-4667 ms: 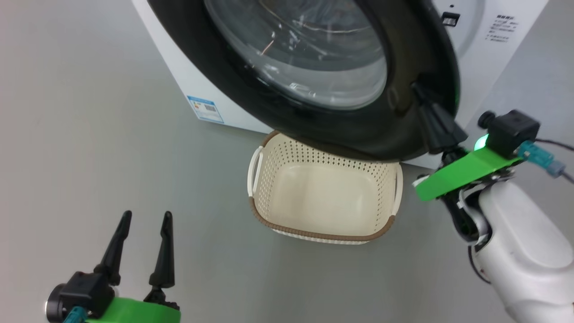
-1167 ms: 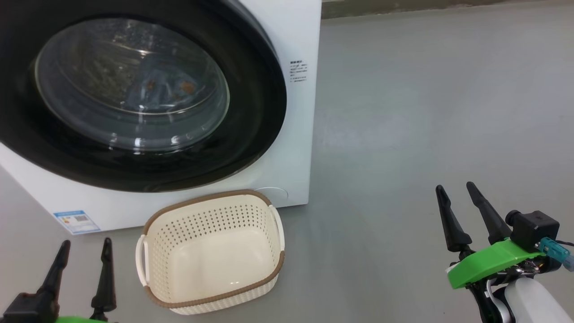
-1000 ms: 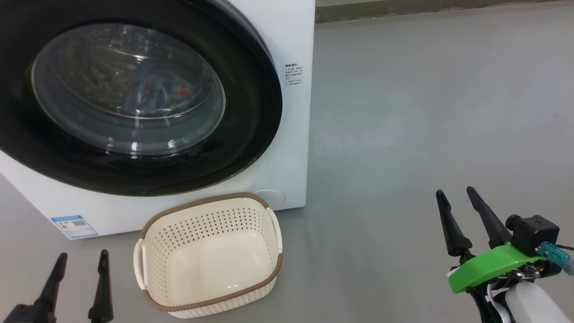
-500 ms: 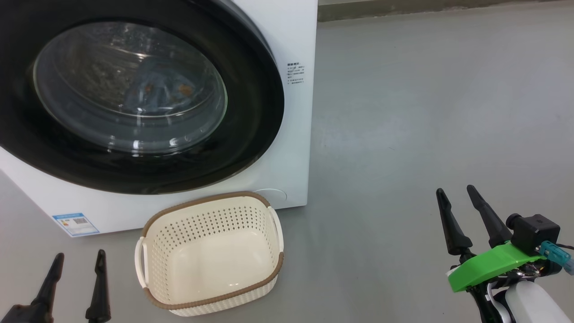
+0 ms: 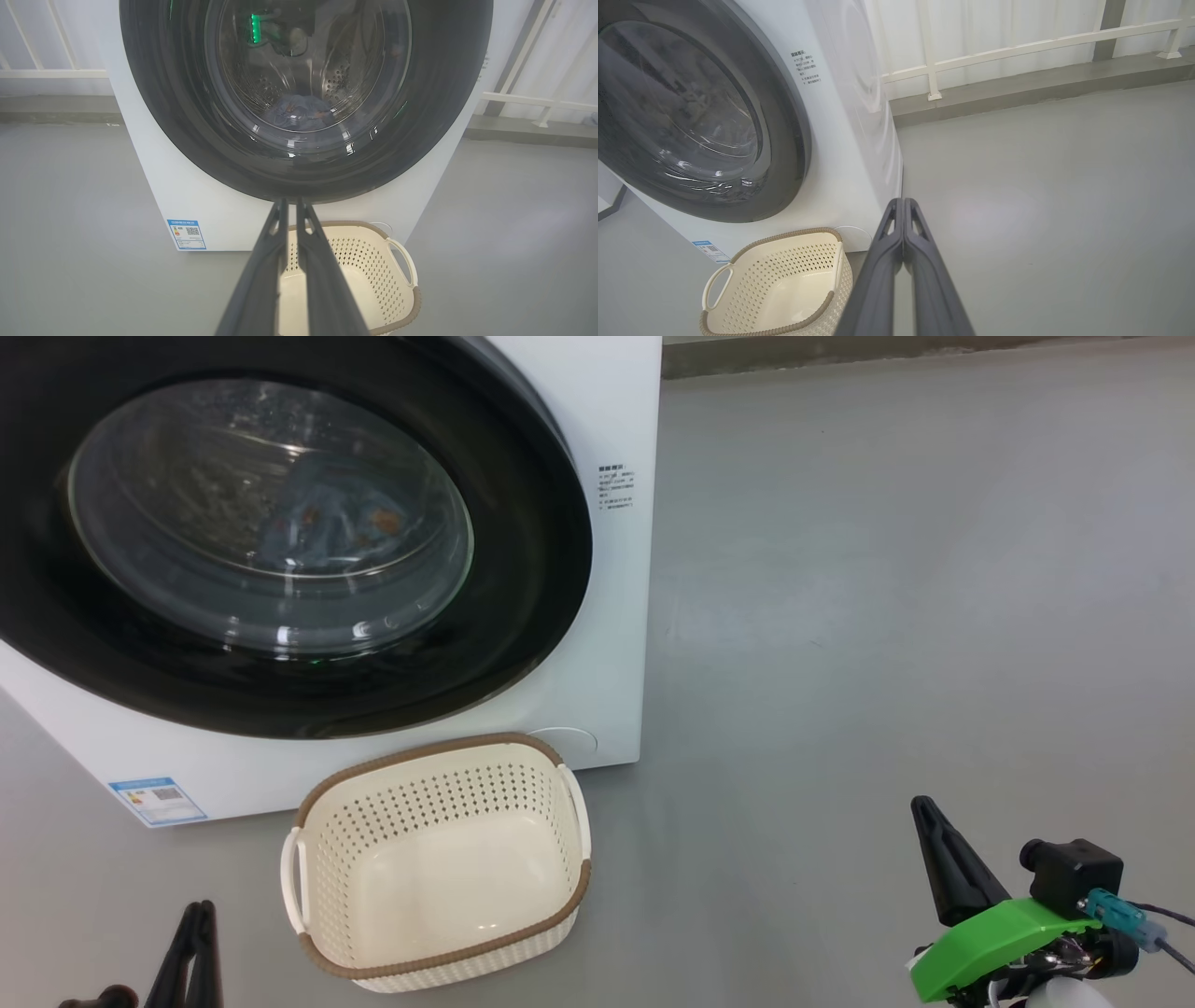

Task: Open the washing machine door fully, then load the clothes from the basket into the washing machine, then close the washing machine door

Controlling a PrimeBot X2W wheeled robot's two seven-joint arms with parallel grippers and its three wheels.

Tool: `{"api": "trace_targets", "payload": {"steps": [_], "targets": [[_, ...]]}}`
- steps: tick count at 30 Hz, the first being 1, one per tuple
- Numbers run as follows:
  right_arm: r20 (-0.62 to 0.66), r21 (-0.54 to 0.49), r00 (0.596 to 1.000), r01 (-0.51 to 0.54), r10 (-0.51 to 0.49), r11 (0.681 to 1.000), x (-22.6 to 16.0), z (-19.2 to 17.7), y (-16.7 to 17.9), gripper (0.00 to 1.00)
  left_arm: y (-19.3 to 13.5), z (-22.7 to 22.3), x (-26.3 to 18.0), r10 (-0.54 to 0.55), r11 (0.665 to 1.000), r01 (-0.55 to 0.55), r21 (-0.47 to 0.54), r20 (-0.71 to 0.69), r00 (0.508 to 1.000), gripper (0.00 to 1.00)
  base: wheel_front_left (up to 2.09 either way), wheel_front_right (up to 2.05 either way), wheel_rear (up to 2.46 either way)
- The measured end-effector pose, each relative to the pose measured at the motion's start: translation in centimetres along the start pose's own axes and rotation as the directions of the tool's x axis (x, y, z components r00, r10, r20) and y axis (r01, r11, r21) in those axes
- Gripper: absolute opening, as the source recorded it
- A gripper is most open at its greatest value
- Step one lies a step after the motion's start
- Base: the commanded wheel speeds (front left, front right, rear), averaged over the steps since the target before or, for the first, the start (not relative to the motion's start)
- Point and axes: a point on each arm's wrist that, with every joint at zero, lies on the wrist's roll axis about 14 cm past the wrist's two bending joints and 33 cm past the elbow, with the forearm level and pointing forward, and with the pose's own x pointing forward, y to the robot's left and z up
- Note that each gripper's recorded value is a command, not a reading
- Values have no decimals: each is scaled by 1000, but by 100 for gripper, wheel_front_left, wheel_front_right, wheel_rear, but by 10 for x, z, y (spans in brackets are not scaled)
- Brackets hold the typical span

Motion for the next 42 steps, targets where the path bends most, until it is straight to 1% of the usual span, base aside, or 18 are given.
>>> {"api": "trace_targets", "payload": {"steps": [5, 8, 19, 29, 31, 42], "targets": [[-5, 59, 1000, 12, -11, 998, 1, -1, -1, 0, 4, -2, -2, 22, 998, -23, -63, -10, 1000, 0, 0, 0, 0], [-6, 77, 1000, 12, -11, 997, 2, 0, 0, 0, 6, -1, -3, 30, 995, -31, -93, -9, 1000, 0, 0, 0, 0], [-2, 197, 999, 36, -36, 980, 6, 4, -2, 0, 10, -3, -6, 56, 975, -60, -212, -26, 998, 0, 0, 0, 0], [-2, 295, 999, 43, -44, 954, 10, 6, 0, 0, 12, -4, -8, 77, 942, -84, -325, -35, 996, 0, 0, 0, 0], [-2, 307, 999, 46, -48, 950, 10, 7, -1, 0, 12, -3, -8, 78, 938, -85, -335, -35, 996, 0, 0, 0, 0], [-6, 405, 999, 49, -51, 913, 13, 9, 1, 0, 12, -2, -9, 92, 883, -101, -458, -41, 995, 0, 0, 0, 0]]}}
